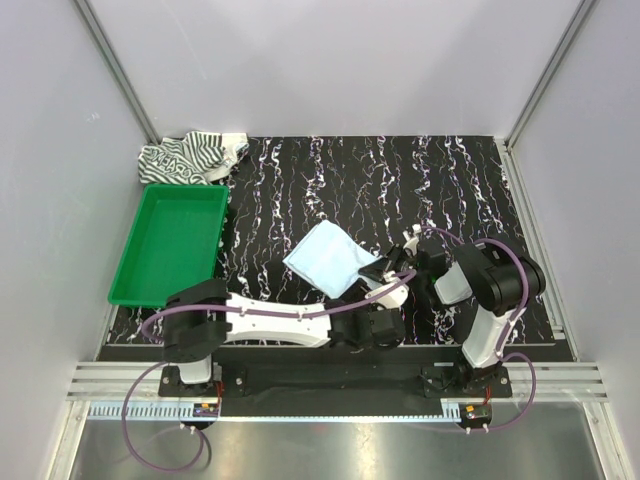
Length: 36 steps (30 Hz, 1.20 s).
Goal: Roll the towels
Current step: Roll the towel
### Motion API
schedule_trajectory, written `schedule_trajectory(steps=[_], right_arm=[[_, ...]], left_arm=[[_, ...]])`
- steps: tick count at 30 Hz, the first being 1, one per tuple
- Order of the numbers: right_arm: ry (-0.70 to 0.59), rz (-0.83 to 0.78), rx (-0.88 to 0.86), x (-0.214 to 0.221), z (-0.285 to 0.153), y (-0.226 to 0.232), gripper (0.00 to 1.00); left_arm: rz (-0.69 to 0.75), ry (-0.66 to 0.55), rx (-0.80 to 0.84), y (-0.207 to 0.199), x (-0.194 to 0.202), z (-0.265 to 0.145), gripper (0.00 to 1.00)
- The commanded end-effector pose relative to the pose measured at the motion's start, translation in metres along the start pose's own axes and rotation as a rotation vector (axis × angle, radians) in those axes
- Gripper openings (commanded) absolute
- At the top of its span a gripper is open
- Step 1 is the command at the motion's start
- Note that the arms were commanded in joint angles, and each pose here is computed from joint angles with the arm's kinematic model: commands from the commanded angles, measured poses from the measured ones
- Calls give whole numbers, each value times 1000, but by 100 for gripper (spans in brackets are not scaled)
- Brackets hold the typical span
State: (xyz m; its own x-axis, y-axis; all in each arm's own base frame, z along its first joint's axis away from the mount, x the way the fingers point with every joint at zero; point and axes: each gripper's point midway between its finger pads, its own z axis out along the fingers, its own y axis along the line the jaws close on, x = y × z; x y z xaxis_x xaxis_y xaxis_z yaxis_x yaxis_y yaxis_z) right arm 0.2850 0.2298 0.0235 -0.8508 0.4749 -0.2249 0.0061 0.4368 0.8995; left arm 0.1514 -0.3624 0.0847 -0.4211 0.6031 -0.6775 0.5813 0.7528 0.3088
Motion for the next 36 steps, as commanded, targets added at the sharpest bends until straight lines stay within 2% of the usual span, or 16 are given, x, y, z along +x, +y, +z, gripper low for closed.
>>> schedule_trajectory(steps=[1,6,13,15,18,20,22,23,26,27,30,31,32,36], right_arm=[[2,-12,115,7,0,-26,0],[8,-14,117,7,1,-28,0],[23,-12,120,11,2,-31,0],[24,-14,115,11,2,-29,0],[31,-12,108,11,2,-28,0],[32,-12,110,11,2,-27,0],[37,-12,110,12,2,-27,0],[39,-11,110,12,1,-26,0],[44,-14,112,12,1,-26,0],[48,-12,112,13,1,-26,0],[56,-12,110,14,0,-25,0],[58,-12,113,14,0,-25,0],[55,-17,109,13,0,-22,0],[59,-15,165,11,-5,-22,0]], left_arm=[[71,-39,-33,4,-5,10,69],[123,-44,-61,8,10,23,71],[178,-55,-75,7,8,30,71],[211,-35,-80,6,14,36,71],[236,1,-97,8,23,44,78],[245,36,-113,11,34,53,77],[237,61,-117,16,42,59,72],[226,67,-118,17,45,60,60],[209,88,-104,23,54,65,44],[210,90,-99,23,56,65,31],[231,108,-72,22,63,69,17],[236,114,-60,20,66,70,7],[240,116,-53,19,67,71,2],[212,105,27,7,65,66,0]])
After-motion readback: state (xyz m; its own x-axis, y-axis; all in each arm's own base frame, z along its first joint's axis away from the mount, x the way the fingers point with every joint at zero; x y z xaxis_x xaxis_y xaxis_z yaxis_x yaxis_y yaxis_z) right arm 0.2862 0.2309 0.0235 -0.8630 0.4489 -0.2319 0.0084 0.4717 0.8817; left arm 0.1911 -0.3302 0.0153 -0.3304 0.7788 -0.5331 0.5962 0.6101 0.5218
